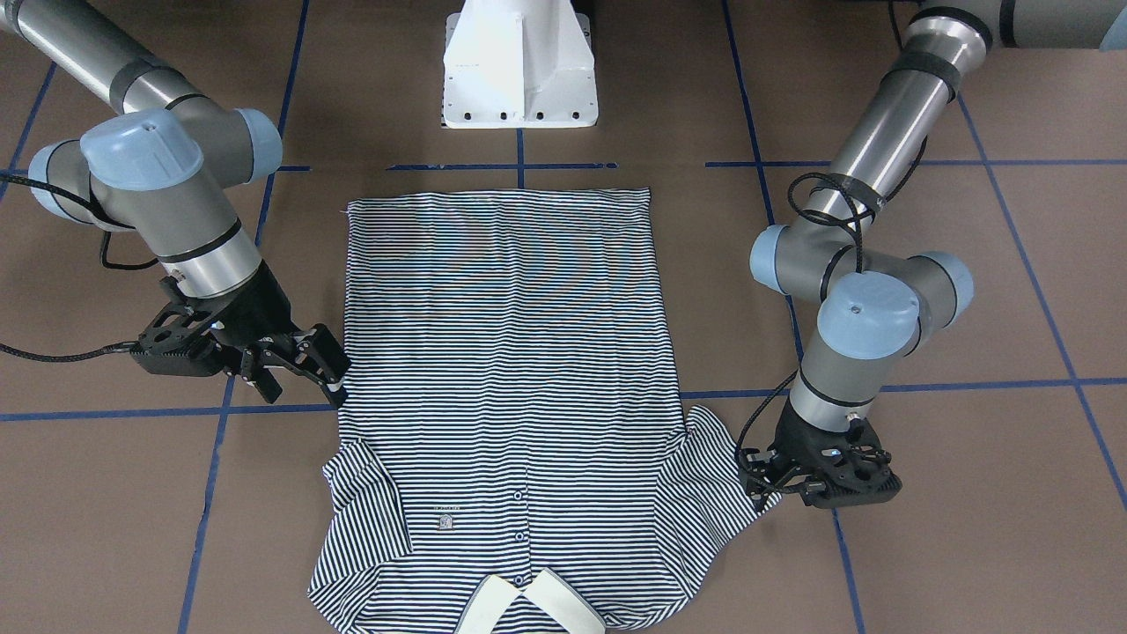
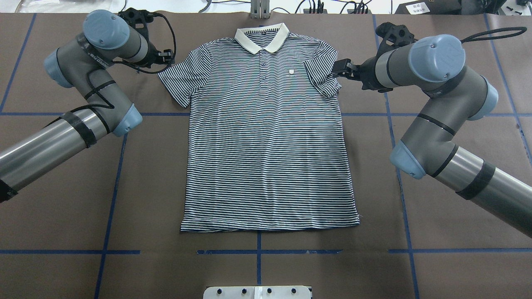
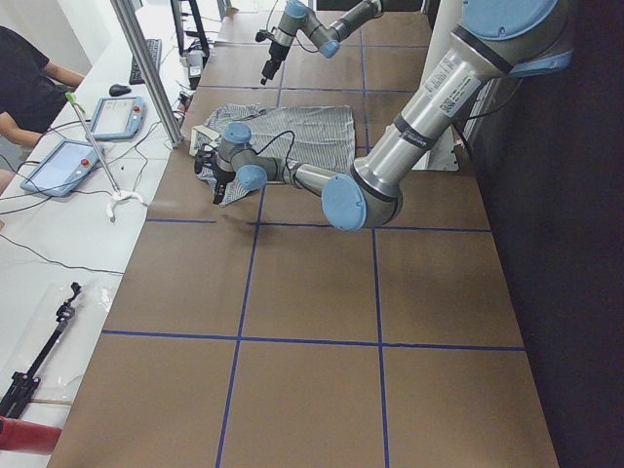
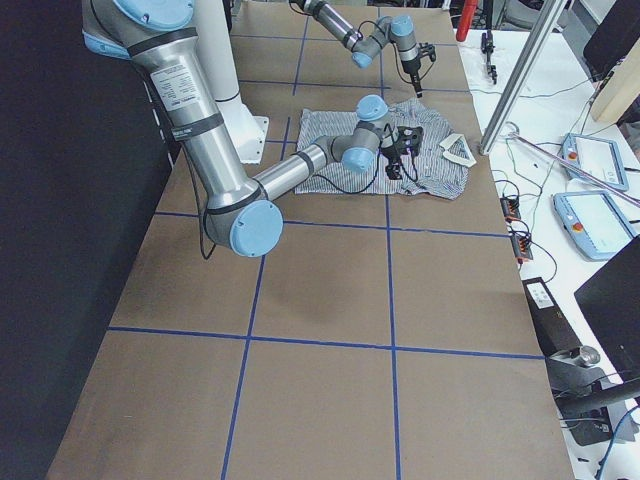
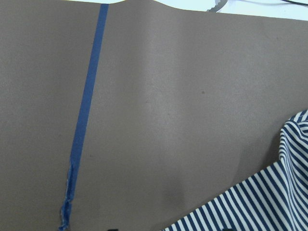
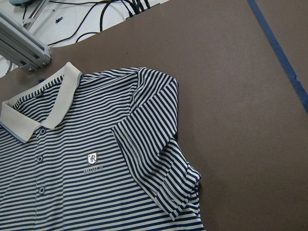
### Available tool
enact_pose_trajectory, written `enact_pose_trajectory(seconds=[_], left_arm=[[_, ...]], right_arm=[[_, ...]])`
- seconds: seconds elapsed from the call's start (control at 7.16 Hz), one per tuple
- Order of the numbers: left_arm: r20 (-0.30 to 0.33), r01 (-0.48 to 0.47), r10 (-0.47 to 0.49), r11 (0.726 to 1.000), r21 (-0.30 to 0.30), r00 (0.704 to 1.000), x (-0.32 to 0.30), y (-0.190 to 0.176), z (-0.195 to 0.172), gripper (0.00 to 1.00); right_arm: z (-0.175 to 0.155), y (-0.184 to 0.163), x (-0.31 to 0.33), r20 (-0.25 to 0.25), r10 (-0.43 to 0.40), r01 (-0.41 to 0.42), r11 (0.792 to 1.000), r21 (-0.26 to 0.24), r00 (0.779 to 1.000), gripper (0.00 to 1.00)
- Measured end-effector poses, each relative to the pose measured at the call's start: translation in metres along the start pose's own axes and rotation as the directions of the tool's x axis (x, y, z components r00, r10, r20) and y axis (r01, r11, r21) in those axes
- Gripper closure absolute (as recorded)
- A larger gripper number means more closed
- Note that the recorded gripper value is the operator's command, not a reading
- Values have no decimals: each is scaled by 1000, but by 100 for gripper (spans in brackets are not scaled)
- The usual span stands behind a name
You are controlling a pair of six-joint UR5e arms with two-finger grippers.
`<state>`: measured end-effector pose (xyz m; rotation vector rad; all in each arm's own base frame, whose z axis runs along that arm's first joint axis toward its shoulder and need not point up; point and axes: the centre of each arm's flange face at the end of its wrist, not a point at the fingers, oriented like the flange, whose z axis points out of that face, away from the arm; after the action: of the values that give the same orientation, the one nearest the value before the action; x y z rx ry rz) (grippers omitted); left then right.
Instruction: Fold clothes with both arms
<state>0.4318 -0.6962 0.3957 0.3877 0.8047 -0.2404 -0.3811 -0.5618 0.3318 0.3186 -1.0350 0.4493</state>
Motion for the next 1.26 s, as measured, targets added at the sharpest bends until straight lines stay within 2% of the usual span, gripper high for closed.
enact_pose_trajectory(seconds=[0.42,0.56,0.7,0.98,1.26], left_arm=[[-1,-12,12,1000,-9,1000,1,13,14,47],[1,-15,15,1000,-14,1000,1,17,17,63],[5,-16,16,1000,-19,1000,0,20,20,100],[-4,-20,20,1000,-15,1000,6,19,17,100],[-48,-27,27,1000,4,999,29,11,-4,100]], right_arm=[[1,1,5,-6,1,-1,1000,2,1000,0],[1,1,5,-7,1,-1,1000,3,1000,0],[2,1,6,-8,1,-1,1000,3,1000,0],[4,1,7,-11,2,-2,1000,2,1000,0],[6,2,7,-14,2,-2,1000,0,1000,0]])
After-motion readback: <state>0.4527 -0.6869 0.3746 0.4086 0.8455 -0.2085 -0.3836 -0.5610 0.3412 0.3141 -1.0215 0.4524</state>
